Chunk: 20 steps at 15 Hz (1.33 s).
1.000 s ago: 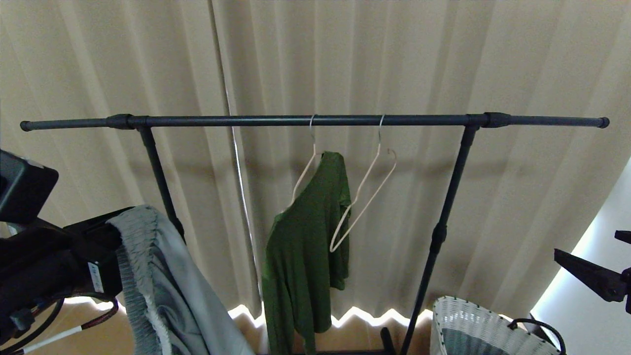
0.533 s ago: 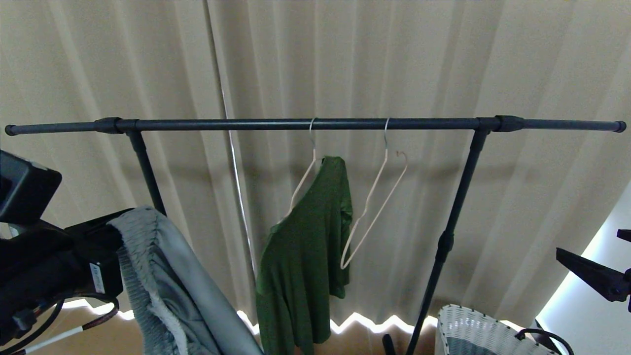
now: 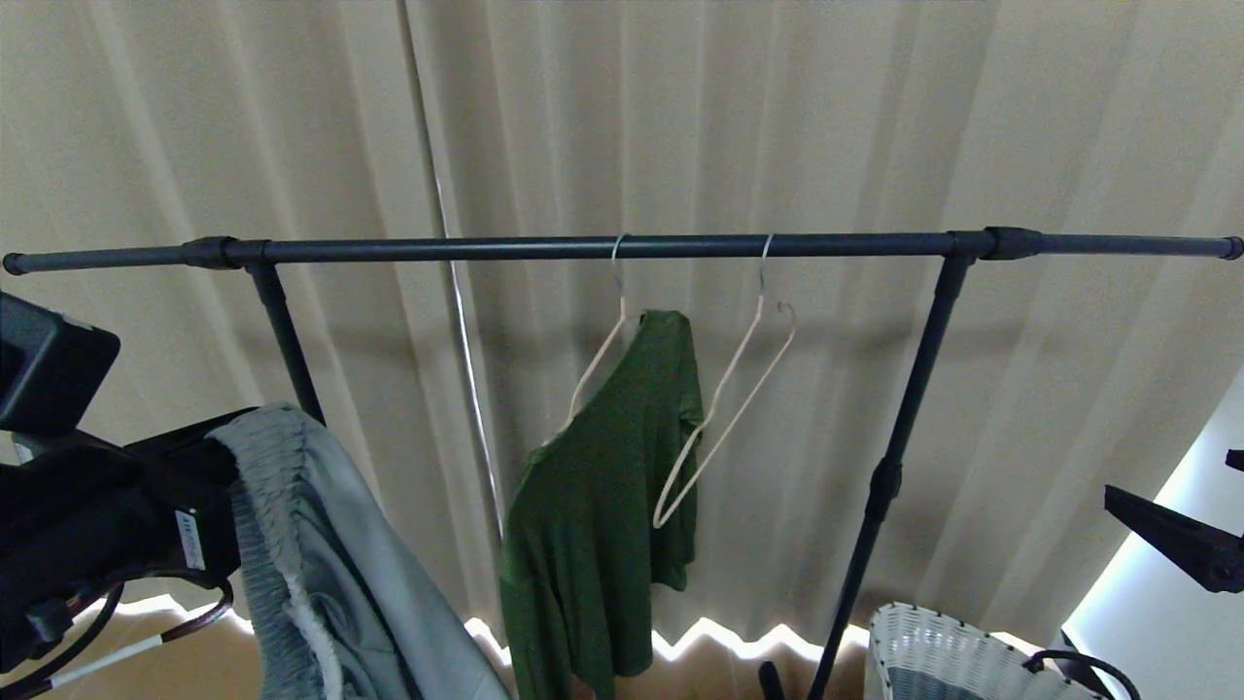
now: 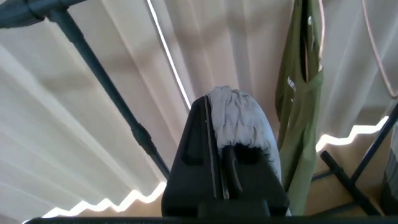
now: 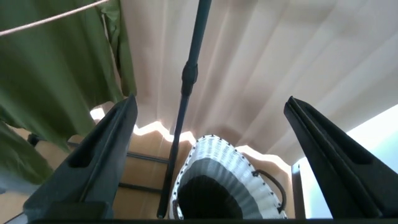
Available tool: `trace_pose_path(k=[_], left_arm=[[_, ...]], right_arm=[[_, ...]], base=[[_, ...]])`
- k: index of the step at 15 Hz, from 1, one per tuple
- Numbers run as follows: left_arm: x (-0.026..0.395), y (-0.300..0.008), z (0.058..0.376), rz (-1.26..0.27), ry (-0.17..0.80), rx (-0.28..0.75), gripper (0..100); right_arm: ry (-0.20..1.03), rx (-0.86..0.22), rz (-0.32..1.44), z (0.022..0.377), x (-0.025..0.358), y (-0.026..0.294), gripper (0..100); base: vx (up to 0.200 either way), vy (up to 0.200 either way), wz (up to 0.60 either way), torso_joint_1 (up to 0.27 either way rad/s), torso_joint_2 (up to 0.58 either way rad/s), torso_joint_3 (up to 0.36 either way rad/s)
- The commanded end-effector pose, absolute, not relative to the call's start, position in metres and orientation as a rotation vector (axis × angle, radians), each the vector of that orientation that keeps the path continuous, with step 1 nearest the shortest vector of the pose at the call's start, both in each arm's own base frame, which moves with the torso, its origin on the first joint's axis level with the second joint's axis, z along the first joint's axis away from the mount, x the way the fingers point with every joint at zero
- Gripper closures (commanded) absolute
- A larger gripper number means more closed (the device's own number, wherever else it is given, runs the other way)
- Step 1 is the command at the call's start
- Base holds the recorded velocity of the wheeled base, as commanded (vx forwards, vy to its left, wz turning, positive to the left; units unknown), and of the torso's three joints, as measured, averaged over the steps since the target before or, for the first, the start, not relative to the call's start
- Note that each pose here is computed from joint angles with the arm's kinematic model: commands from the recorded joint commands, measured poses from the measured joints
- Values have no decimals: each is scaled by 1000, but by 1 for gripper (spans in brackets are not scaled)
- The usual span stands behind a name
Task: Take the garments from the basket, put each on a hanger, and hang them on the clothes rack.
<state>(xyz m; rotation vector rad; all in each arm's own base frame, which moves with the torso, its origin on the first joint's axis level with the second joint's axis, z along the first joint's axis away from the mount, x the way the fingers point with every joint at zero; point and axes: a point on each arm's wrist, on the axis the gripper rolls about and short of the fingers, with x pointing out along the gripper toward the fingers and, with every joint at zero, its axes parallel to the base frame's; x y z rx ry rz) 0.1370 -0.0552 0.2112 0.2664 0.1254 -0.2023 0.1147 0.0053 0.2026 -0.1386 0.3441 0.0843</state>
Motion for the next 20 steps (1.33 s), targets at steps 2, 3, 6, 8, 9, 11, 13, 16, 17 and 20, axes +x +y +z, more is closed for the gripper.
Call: trace_pose_path(k=[2,3,6,8,9,11,13,16,17,20], left_arm=[[138,-55,211,-201,128,267,100],[138,-56,211,-201,129,267,100],[139,-56,209,-202,139,275,100],[140,-56,208,-204,140,277,100],[139,-56,208,-204,139,277,100],[140,-56,209,-204,139,277,100],[141,-57,210,-203,138,267,100],[143,-57,206,-196,157,268,100],[143,-57,206,-197,159,268,100],[142,-56,204,-198,164,276,100]], right_arm=[[350,-139,86,201,115,5,0],[350,-138,86,202,116,5,0],[351,-138,86,202,116,5,0],[348,-138,86,202,116,5,0],[348,-139,86,202,116,5,0],[351,-138,86,201,116,5,0],[353,-139,87,201,117,5,0],[354,-139,88,200,116,6,0],[356,-139,88,200,117,6,0],[357,-140,115,203,122,8,0]], base=[[0,200,0,10,0,0],[0,200,0,-7,2,7],[0,200,0,2,-1,2],[0,0,0,0,0,0],[0,0,0,0,0,0],[0,0,0,0,0,0],[0,0,0,0,0,0],[133,0,0,3,0,3],[200,0,0,-22,-2,7],[200,0,0,11,4,2]])
